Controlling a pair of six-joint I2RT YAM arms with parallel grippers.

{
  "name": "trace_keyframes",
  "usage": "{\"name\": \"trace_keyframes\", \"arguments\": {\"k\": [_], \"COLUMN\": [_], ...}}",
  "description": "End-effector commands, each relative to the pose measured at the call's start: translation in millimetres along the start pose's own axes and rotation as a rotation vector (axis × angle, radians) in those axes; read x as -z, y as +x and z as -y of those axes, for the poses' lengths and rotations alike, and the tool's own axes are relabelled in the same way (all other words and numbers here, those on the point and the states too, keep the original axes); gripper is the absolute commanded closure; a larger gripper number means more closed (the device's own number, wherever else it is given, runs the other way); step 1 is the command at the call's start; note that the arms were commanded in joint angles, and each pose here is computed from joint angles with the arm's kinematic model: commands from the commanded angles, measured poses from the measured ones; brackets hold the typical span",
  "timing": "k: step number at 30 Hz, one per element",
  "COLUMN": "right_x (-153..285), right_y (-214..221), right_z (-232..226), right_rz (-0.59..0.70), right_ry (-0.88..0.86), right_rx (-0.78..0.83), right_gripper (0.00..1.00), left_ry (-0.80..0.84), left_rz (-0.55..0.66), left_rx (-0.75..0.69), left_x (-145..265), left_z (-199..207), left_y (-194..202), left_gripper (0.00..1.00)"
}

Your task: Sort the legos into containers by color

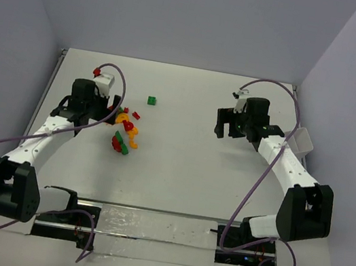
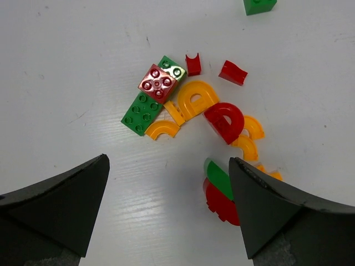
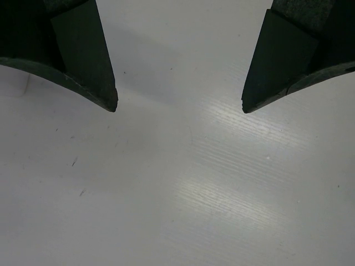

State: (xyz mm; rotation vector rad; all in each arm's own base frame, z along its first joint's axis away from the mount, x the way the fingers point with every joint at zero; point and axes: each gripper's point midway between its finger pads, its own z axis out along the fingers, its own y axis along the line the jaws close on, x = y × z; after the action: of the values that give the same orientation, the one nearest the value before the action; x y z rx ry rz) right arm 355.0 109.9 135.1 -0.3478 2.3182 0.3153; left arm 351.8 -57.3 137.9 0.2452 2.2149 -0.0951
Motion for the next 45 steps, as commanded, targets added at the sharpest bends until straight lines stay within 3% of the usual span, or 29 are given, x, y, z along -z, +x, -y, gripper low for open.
{"name": "trace_keyframes", "arguments": {"k": [1,9,14,18,31,45], "right_x": [12.5,14.3,15.3,12.4,2.5,-6.2], "right_y": [-22.9,-20.8,-19.5,-17.4,-13.7,-9.8], "right_z": [0.7,9.7,15.8,16.1,19.4,23.1], "right_rz": [0.088,0.099,0.103,0.089,0.063,0.044], "right_ry": [0.021,0.044,0.057,0.051,0.052,0.052], "right_rx": [-0.002,-0.039,-0.049,-0.053,-0.098,-0.109], "right_gripper": [0.0,0.0,0.0,0.0,0.0,0.0], "left_ry": [-0.053,-0.16,-0.187,-0.206,-0.191,-0.166], "left_rz": [0.105,0.156,0.123,0.03,-0.07,-0.123], "left_rx": [0.029,0.106,0.125,0.125,0.136,0.139], "left_x": [2.8,-17.0,-43.2,-78.3,-155.5,-198.2], "left_z": [-0.7,23.8,51.3,68.3,110.8,129.3], "left_y": [-39.7,-80.9,-92.7,-78.7,-57.4,-43.1], "left_gripper": [0.01,0.01,0.01,0.02,0.09,0.22]}}
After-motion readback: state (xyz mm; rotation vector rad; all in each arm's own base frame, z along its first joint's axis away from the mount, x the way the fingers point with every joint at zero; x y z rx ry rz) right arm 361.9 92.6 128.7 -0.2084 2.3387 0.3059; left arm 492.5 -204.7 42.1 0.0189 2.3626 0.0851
